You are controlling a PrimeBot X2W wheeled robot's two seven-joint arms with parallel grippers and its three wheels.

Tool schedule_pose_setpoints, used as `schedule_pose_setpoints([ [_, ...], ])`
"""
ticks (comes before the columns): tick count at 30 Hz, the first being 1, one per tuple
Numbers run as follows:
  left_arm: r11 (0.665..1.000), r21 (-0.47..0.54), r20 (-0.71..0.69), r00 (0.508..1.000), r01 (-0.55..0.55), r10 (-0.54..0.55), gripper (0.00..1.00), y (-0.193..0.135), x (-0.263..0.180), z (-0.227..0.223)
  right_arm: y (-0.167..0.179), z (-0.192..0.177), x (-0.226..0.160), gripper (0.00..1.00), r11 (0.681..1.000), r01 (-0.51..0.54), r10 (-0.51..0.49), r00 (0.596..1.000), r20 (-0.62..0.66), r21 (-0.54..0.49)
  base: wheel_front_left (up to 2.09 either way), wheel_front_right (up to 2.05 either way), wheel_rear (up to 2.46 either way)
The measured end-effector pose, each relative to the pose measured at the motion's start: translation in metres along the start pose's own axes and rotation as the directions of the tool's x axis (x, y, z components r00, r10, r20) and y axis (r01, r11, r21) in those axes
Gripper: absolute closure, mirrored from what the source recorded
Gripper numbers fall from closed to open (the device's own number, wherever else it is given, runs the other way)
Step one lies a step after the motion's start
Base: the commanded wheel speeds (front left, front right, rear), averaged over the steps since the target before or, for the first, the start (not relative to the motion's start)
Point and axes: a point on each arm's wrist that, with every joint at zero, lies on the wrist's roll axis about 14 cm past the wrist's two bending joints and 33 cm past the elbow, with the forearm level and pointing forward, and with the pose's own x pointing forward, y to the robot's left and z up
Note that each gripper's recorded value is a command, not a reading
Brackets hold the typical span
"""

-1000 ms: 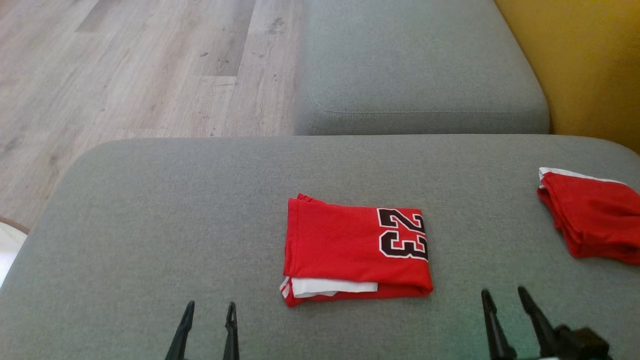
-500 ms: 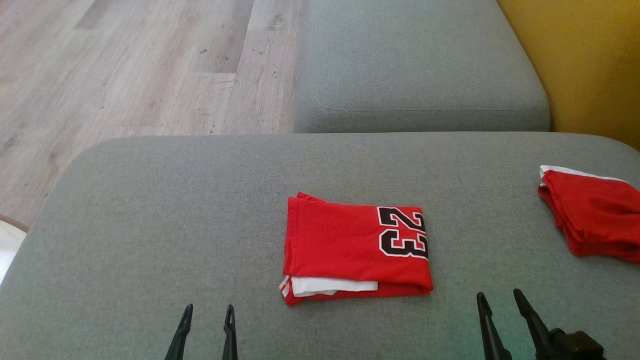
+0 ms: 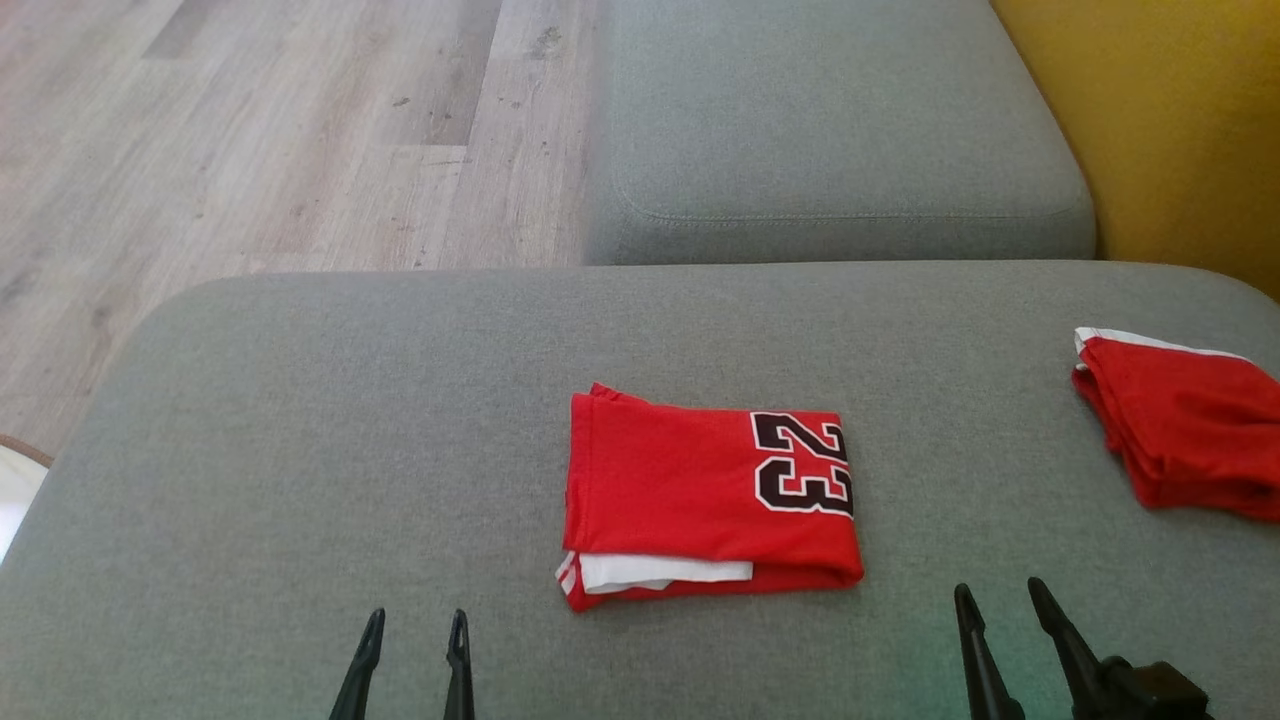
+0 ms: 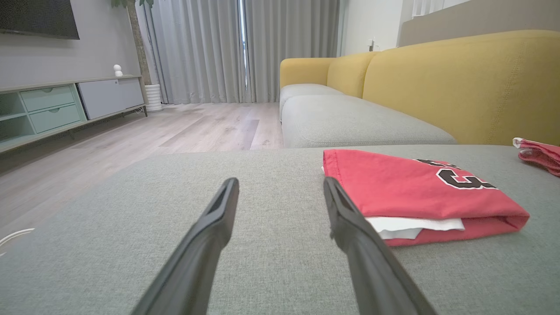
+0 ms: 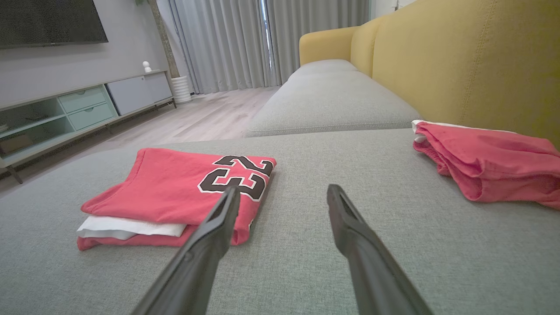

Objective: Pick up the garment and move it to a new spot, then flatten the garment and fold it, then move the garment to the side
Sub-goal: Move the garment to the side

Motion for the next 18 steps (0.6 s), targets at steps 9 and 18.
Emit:
schedule_pose_setpoints([
  [9,1.0,-0.002,-0.015,1.0,0.004,-0.004,0.0,-0.002,0.001,-0.003,0.0,-0.004,0.002,0.0,1.0,-0.001,0.001,1.0,-0.017,0.003,0.0,0.0,0.0],
  [18,1.0,-0.007,-0.031,0.999,0.007,-0.008,0.0,-0.003,0.014,-0.004,0.001,-0.009,0.019,0.0,1.0,-0.015,0.015,0.999,-0.044,0.008,0.0,0.0,0.0],
])
